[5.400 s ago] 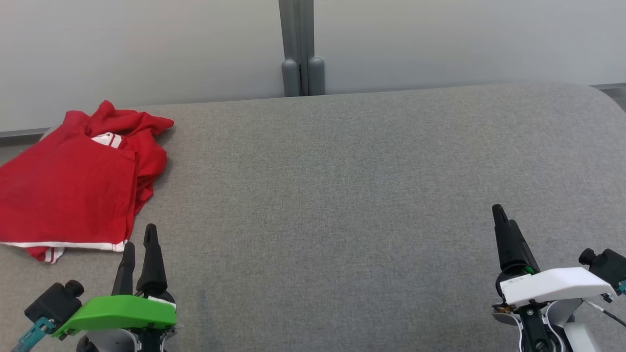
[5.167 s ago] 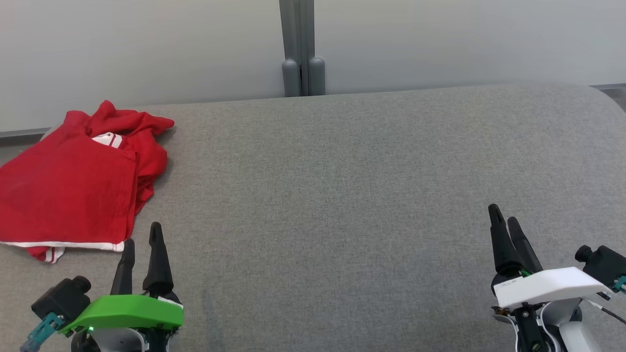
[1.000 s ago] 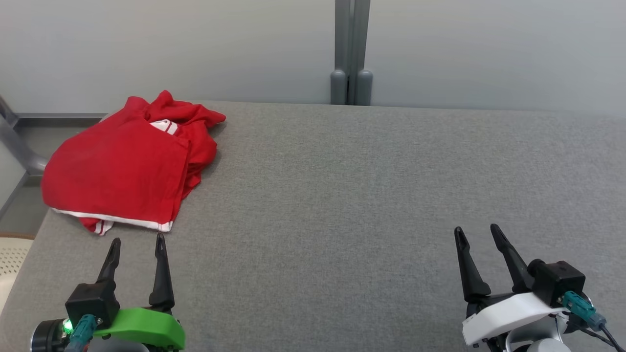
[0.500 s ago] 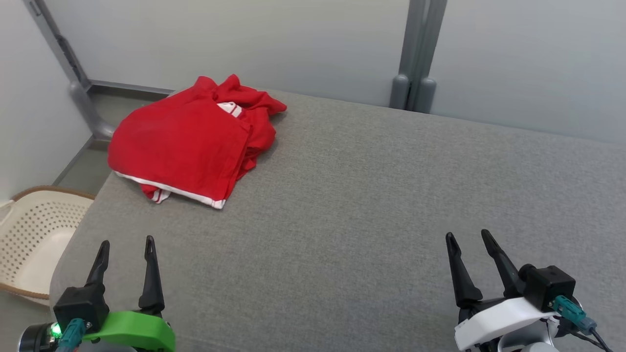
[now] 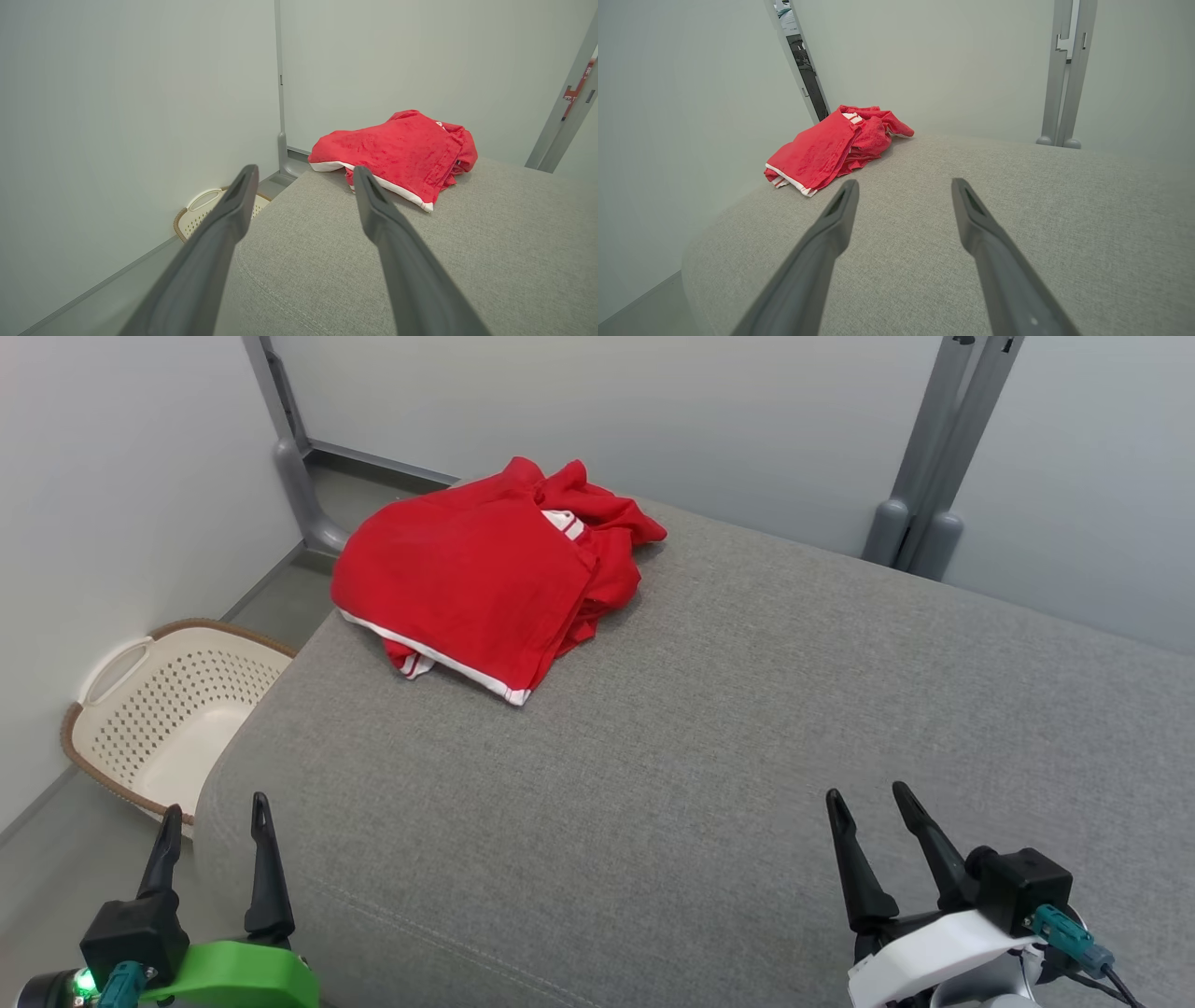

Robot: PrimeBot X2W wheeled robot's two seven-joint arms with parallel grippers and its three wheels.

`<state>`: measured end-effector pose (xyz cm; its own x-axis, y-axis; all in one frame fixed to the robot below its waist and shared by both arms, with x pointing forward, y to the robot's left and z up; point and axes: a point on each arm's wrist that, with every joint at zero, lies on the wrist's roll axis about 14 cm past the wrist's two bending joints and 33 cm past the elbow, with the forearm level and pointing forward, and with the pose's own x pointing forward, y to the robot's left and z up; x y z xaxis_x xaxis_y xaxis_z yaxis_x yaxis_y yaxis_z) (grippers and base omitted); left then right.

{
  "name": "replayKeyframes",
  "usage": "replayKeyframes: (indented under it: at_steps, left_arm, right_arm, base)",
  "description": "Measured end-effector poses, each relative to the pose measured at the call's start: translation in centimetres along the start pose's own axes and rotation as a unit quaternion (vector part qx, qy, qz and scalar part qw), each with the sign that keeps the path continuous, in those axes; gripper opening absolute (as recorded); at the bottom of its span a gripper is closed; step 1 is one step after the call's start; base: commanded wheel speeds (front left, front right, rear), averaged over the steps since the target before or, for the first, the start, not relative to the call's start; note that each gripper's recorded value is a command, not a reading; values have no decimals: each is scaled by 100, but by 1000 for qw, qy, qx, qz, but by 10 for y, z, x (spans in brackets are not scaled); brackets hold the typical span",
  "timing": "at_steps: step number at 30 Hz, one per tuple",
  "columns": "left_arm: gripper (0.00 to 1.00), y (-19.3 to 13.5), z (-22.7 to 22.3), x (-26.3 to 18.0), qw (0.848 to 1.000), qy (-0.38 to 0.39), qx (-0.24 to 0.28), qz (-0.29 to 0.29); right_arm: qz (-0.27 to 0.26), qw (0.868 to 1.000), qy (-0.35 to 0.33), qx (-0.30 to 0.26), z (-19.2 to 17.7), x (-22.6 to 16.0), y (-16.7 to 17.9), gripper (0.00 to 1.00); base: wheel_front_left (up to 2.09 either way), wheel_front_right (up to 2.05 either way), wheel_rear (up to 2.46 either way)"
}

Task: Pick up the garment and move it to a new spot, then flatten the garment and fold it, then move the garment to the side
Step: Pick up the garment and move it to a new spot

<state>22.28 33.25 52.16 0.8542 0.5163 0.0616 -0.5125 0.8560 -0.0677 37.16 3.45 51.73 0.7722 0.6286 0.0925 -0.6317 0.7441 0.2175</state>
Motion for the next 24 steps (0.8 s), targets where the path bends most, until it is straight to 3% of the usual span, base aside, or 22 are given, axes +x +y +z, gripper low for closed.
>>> replayKeyframes:
  at_steps: [16,24]
  left_arm:
    - [100,11,-3,-3,1000,-5,-2,26]
    - [100,-12,27,43,999,-49,3,-7]
  right_arm:
    - [15,1000,11,4,-7,2,7,100]
    - [-10,1000,7,-6,-2,2,-23,100]
  base:
    - [0,0,0]
    - [0,0,0]
